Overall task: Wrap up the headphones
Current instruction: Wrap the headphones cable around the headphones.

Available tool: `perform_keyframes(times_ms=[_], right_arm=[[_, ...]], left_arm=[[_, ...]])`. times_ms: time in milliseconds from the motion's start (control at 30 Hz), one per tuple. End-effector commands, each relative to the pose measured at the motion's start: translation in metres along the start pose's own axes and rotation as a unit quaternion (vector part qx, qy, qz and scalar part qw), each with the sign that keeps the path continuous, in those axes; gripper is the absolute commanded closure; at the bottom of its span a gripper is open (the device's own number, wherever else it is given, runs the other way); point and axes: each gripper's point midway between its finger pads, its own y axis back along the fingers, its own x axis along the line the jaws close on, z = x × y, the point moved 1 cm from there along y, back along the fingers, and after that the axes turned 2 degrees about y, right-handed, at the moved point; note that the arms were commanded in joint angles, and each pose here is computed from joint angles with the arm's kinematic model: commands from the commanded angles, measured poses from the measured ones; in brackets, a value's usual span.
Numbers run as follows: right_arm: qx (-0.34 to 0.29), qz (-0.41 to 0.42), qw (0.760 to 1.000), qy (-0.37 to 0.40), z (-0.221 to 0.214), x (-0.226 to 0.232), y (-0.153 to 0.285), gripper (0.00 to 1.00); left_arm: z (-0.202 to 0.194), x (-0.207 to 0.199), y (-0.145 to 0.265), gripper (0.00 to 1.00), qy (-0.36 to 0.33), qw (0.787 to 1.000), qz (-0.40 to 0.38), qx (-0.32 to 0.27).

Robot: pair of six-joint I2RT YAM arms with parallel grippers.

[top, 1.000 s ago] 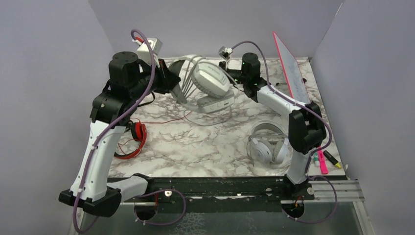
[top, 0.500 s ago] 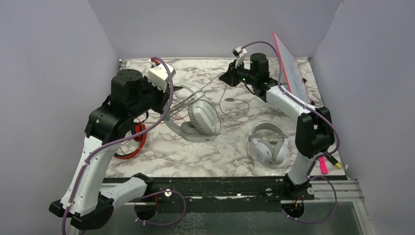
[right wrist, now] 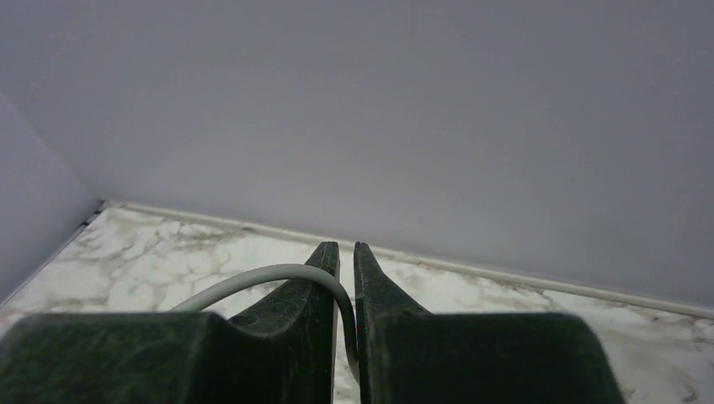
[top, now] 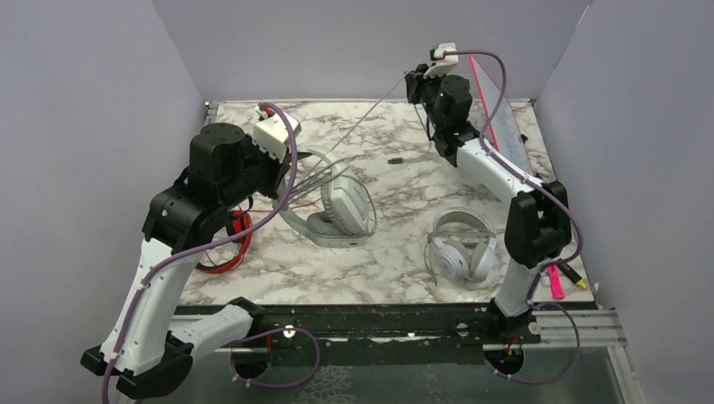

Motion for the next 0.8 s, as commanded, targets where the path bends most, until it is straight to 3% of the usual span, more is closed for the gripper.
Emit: perform_keyframes(times_ms=[0, 100, 200, 267, 367, 433, 567, 767], right_arm=[[-0.053, -0.101, 0.993, 0.032, 0.029, -0.047, -0.022, 0.84], [-0.051, -0.084, 0.994, 0.038, 0.037, -0.048, -0.025, 0.84], [-0.035, 0.007, 0.997, 0.068, 0.054, -0.020, -0.021, 0.99], [-0.014, 0.069, 0.995, 0.077, 0.065, 0.001, -0.017, 1.00], [0.010, 0.115, 0.990, 0.077, 0.077, 0.016, -0.009, 1.00], [0.021, 0.131, 0.988, 0.077, 0.081, 0.022, -0.004, 1.00], [0.034, 0.139, 0.987, 0.074, 0.094, 0.025, 0.008, 1.00], [0.041, 0.202, 0.976, 0.067, 0.115, 0.048, 0.025, 1.00]], left_arm=[[0.005, 0.006, 0.026, 1.00, 0.005, 0.999, 0.026, -0.019], [0.000, 0.010, 0.027, 1.00, 0.007, 0.999, 0.044, -0.011], [-0.012, 0.018, 0.019, 1.00, 0.011, 0.997, 0.072, 0.015], [-0.022, 0.030, 0.011, 1.00, 0.018, 0.993, 0.112, 0.042], [-0.039, 0.060, -0.003, 1.00, 0.033, 0.971, 0.216, 0.101], [-0.049, 0.067, -0.018, 1.00, 0.034, 0.960, 0.242, 0.137], [-0.044, 0.082, -0.027, 1.00, 0.067, 0.942, 0.300, 0.131], [-0.060, 0.106, -0.055, 1.00, 0.091, 0.914, 0.353, 0.177]])
